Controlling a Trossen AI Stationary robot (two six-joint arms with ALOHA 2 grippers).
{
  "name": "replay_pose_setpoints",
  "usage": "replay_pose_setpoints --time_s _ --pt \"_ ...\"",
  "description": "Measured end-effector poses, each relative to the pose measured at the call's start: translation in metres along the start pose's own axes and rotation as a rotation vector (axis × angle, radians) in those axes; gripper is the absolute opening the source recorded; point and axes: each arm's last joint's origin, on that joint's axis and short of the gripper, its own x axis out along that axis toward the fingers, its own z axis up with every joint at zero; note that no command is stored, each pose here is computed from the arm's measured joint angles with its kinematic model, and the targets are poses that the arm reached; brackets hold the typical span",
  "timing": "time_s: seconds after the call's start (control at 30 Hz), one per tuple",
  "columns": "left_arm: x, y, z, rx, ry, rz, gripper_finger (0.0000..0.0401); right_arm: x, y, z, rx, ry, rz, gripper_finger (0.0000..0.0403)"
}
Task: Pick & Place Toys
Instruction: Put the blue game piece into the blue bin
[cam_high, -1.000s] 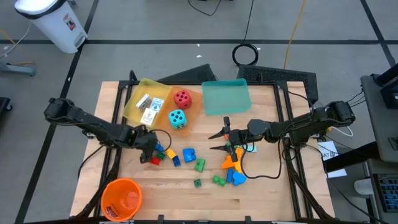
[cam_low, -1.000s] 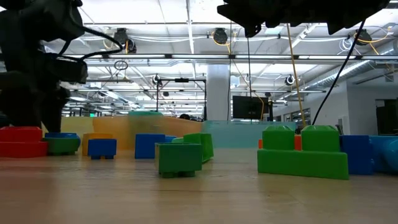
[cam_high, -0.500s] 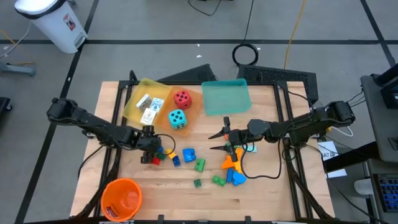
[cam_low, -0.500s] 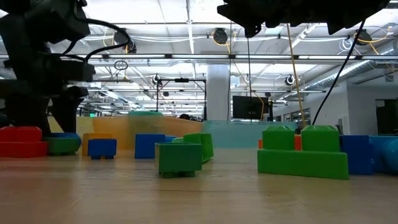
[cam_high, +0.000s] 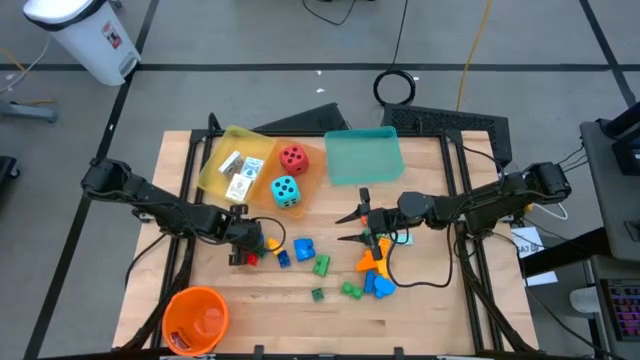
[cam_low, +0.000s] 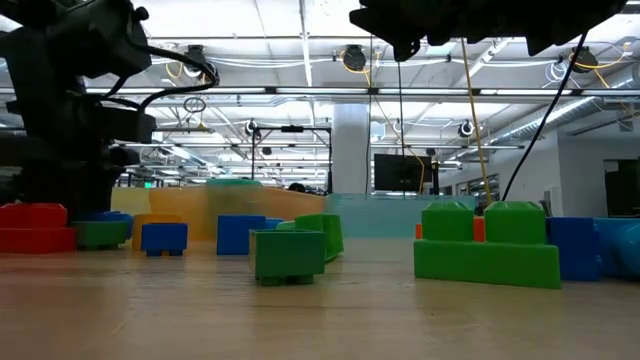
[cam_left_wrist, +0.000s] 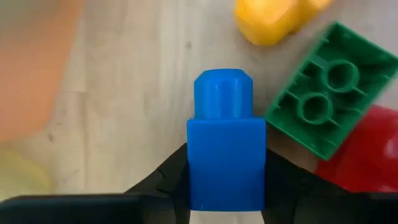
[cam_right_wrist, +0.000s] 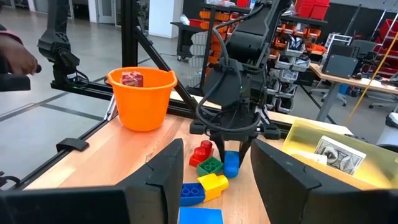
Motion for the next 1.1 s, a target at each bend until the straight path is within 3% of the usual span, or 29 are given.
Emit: replay_pose_setpoints --time_s 0.27,0.4,0.53,0.7,0.9,1.1 --pt "-0.042 0.001 0.034 -0.104 -0.203 -0.017 0.0134 0.000 -0.002 -0.005 -0.004 0.054 -0.032 0.0155" --pt "-0.059 -0.001 0.060 -0.136 -0.435 -0.025 0.0139 -0.001 -0.006 -0.011 -0.014 0.135 -0.164 0.0155" --pt "-0.068 -0.004 0.086 -0.087 -0.701 0.003 0.0139 0.001 -0.008 -0.020 -0.051 0.193 -0.261 0.0161" --pt "-0.072 -0.004 0.110 -0.032 -0.924 0.079 0.0135 0.005 -0.012 -0.022 -0.035 0.157 -0.289 0.0210" --pt "-0.062 -0.003 0.121 0.009 -0.980 0.123 0.0139 0.014 -0.011 -0.017 -0.012 0.007 -0.254 0.0282" --pt "-0.049 -0.001 0.125 0.014 -0.954 0.107 0.0137 0.030 -0.011 -0.036 0.022 -0.071 -0.198 0.0294"
